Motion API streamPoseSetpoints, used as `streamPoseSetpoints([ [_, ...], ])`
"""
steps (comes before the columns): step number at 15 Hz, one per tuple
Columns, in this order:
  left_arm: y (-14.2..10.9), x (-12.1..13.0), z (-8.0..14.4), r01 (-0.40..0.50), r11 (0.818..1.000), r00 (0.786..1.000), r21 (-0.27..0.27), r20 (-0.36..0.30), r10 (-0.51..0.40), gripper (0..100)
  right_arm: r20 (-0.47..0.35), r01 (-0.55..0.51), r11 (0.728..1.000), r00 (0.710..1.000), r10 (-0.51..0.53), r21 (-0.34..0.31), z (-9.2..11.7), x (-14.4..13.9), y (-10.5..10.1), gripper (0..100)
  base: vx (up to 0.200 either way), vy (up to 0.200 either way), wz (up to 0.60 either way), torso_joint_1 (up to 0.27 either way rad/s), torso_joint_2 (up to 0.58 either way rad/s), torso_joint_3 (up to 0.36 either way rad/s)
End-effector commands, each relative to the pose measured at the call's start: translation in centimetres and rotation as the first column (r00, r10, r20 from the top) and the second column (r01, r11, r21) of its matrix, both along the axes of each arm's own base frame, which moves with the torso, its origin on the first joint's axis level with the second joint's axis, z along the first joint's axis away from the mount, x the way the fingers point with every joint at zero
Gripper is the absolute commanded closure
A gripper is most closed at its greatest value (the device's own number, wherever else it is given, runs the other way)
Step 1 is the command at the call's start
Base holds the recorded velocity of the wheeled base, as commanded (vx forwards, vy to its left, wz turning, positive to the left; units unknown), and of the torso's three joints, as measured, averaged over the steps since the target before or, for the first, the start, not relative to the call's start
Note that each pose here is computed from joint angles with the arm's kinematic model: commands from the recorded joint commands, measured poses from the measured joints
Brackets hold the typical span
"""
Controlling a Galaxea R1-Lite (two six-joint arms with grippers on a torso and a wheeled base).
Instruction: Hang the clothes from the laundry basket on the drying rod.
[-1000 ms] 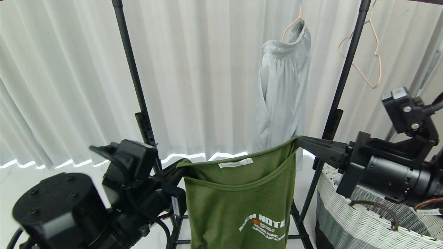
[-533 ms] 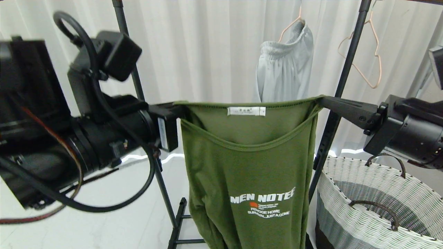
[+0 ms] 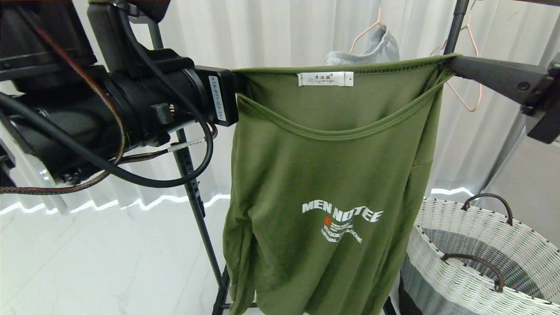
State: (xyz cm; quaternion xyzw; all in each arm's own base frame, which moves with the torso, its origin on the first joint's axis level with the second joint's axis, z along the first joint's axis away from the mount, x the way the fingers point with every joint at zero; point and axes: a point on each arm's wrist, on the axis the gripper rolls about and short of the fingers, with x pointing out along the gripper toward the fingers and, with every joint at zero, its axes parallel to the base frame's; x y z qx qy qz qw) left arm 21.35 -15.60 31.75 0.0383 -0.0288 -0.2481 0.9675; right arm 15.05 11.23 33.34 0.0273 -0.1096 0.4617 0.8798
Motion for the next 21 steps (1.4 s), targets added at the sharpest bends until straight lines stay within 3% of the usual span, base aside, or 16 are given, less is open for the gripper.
streamPoseSetpoints([
  [1,-0.6,0.8,-0.6,-0.001,1.0,1.0,0.014,-0.019,0.001,100,0.025,-0.008,1.0,1.0,0.008,0.011,0.4,-1.3,-0.7,100,0.0,0.0,0.0,0.0,0.0,0.0],
  [4,-1.8,2.5,-0.3,-0.001,1.0,1.0,0.009,-0.012,0.001,100,0.026,-0.055,0.998,0.998,0.055,-0.008,0.1,-3.8,-1.5,100,0.0,0.0,0.0,0.0,0.0,0.0],
  [8,-4.2,5.5,-0.5,0.001,1.0,1.0,-0.006,-0.017,-0.001,100,0.047,-0.117,0.989,0.992,0.121,-0.092,-1.2,-6.7,-2.5,100,0.0,0.0,0.0,0.0,0.0,0.0],
  [10,-4.7,5.1,-0.5,0.022,0.999,0.999,-0.036,-0.03,-0.023,100,0.046,-0.115,0.987,0.992,0.121,-0.114,-1.7,-6.9,-2.7,100,0.0,0.0,0.0,0.0,0.0,0.0],
  [13,-4.6,4.8,-0.3,0.025,0.999,0.999,-0.039,-0.032,-0.026,100,0.042,-0.114,0.987,0.992,0.12,-0.116,-1.7,-6.8,-2.6,100,0.0,0.0,0.0,0.0,0.0,0.0],
  [16,-2.0,1.4,1.5,0.023,1.0,0.995,-0.002,-0.098,-0.023,100,0.014,-0.041,0.991,0.999,0.043,-0.13,-2.1,-5.2,-2.4,100,0.0,0.0,0.0,0.0,0.0,0.0],
  [18,-0.4,-0.6,3.2,0.024,0.999,0.997,-0.047,-0.069,-0.027,100,0.025,0.024,0.993,0.999,-0.021,-0.119,-1.5,-3.1,-2.0,100,0.0,0.0,0.0,0.0,0.0,0.0],
  [21,1.9,-3.8,5.0,0.036,0.997,0.998,-0.065,-0.045,-0.039,100,0.065,0.061,0.994,0.996,-0.055,-0.09,0.3,0.1,-0.6,100,0.0,0.0,0.0,0.0,0.0,0.0],
])
